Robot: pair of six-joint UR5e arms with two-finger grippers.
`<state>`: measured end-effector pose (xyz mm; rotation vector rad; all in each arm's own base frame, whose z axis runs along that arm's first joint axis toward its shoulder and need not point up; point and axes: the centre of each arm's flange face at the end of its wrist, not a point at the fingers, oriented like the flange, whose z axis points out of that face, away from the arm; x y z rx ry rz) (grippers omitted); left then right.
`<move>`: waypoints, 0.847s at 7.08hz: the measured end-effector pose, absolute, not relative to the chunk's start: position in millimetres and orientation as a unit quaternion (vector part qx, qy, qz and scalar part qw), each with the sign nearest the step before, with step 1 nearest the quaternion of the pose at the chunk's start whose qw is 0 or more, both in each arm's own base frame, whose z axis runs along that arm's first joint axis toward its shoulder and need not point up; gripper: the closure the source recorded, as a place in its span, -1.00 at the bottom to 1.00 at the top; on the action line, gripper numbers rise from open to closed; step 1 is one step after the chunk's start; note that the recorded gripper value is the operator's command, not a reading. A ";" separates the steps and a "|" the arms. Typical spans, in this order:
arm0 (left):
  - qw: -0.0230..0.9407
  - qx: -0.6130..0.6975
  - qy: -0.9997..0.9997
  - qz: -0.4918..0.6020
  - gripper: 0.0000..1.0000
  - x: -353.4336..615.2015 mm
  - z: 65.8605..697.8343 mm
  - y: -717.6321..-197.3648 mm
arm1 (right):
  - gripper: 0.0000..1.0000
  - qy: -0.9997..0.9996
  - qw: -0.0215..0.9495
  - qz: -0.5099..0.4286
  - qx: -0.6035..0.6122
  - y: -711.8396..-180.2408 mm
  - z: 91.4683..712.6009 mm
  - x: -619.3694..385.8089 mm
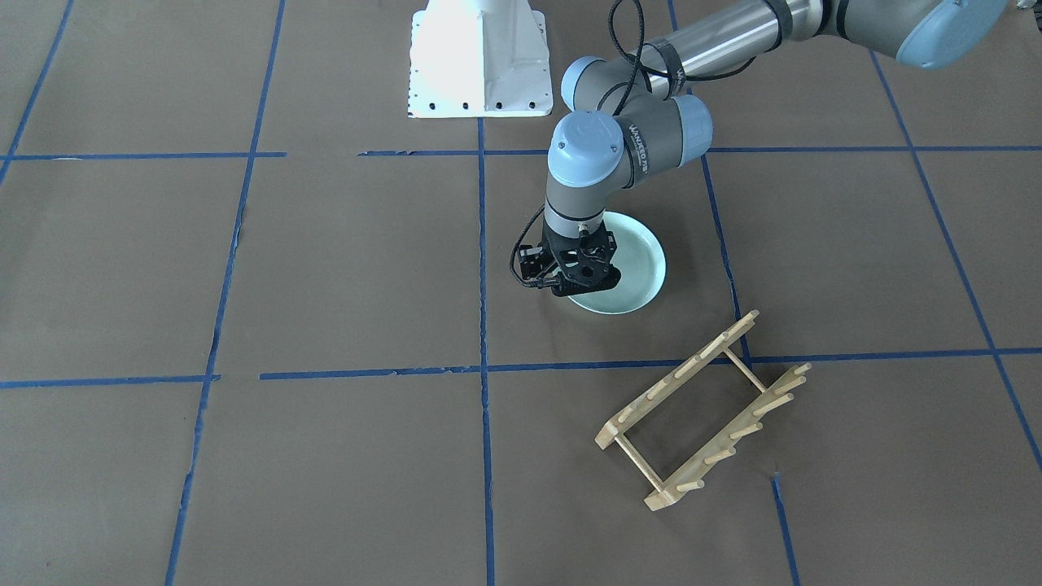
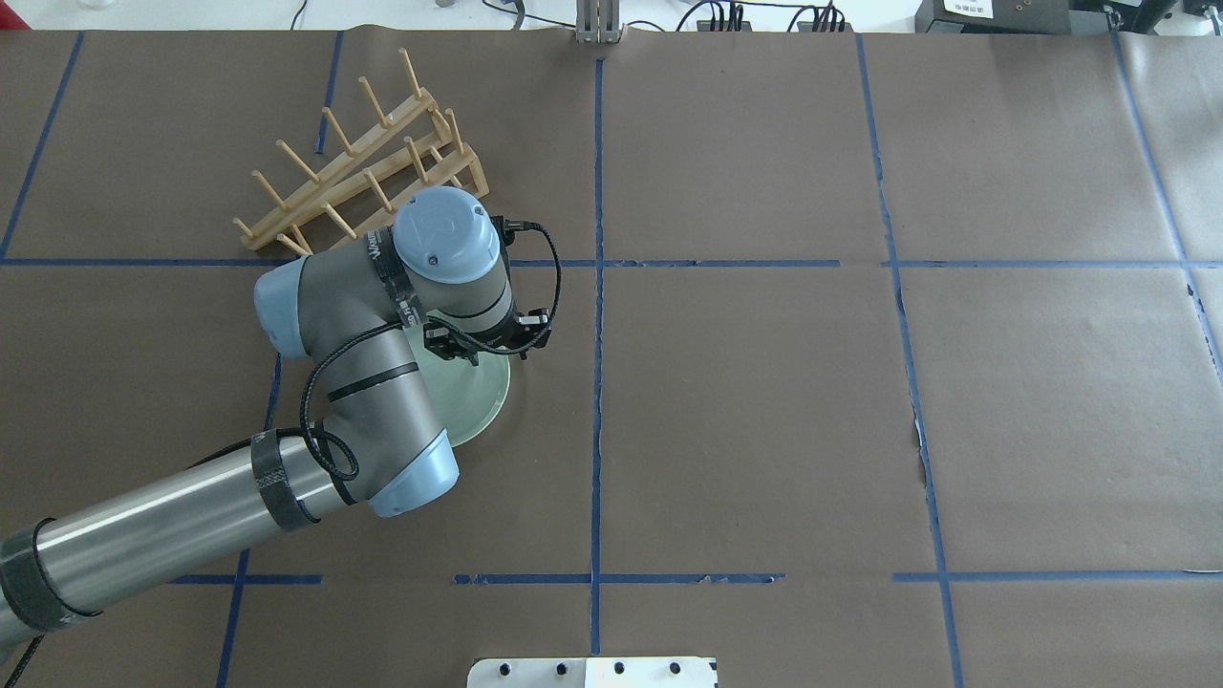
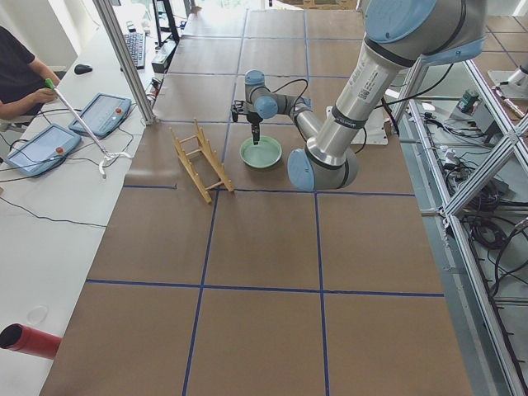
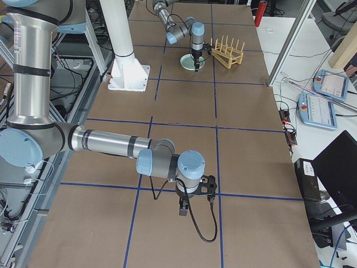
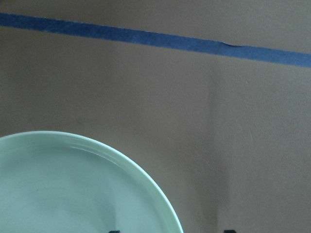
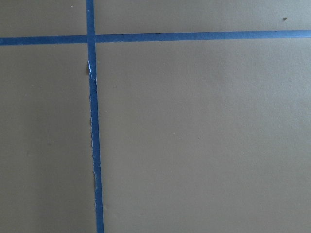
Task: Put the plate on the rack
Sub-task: 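Move the left gripper over the pale green plate and lower to its rim, then close the left gripper on the plate rim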
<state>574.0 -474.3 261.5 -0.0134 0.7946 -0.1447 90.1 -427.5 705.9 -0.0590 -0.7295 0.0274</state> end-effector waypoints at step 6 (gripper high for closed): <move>0.914 -0.008 0.400 -0.070 1.00 562.7 239.5 -463.7 | -1.00 -0.357 0.934 0.014 -0.029 -427.4 706.4 90.1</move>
